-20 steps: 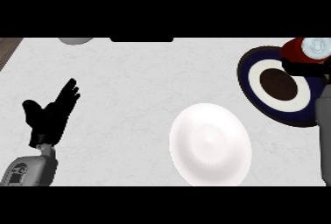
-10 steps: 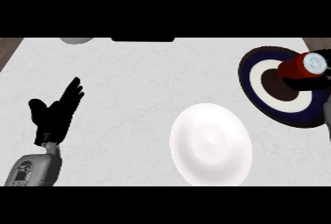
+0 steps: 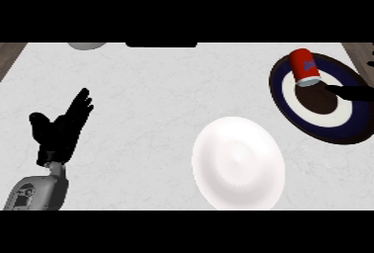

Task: Pick the can from the plate and place it in the plate

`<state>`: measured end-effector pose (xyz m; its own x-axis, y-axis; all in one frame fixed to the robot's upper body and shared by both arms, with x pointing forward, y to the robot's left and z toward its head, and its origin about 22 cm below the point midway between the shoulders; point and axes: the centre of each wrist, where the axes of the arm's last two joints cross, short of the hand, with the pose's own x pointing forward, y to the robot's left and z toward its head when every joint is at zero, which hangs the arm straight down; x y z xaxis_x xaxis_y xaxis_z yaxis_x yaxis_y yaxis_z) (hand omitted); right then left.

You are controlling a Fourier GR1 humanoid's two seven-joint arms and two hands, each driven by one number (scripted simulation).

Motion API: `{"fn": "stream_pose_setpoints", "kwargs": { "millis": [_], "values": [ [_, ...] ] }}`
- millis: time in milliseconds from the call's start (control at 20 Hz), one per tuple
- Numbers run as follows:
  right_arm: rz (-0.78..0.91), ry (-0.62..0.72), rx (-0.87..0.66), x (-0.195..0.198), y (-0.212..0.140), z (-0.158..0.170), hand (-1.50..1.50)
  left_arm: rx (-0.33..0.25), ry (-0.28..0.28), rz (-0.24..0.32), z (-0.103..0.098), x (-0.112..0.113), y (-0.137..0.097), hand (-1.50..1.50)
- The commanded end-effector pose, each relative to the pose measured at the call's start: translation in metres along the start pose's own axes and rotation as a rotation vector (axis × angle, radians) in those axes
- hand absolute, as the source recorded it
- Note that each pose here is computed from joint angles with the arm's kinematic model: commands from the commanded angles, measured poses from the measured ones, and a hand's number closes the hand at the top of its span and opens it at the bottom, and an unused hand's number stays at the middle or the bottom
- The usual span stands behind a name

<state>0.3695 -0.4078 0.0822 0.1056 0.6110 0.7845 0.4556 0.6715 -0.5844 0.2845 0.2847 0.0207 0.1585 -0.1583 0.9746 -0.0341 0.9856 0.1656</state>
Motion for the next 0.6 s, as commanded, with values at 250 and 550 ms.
{"fn": "stream_pose_setpoints", "kwargs": {
  "millis": [250, 550],
  "values": [
    [-0.405, -0.134, -0.077, 0.040, -0.014, -0.003, -1.50, 0.028, 0.017, 0.001, 0.001, -0.003, 0.010, 0.00],
    [-0.630, 0.022, 0.083, 0.010, -0.040, 0.004, -1.50, 0.018, 0.018, 0.000, -0.002, 0.008, 0.004, 0.00]
  ]
}}
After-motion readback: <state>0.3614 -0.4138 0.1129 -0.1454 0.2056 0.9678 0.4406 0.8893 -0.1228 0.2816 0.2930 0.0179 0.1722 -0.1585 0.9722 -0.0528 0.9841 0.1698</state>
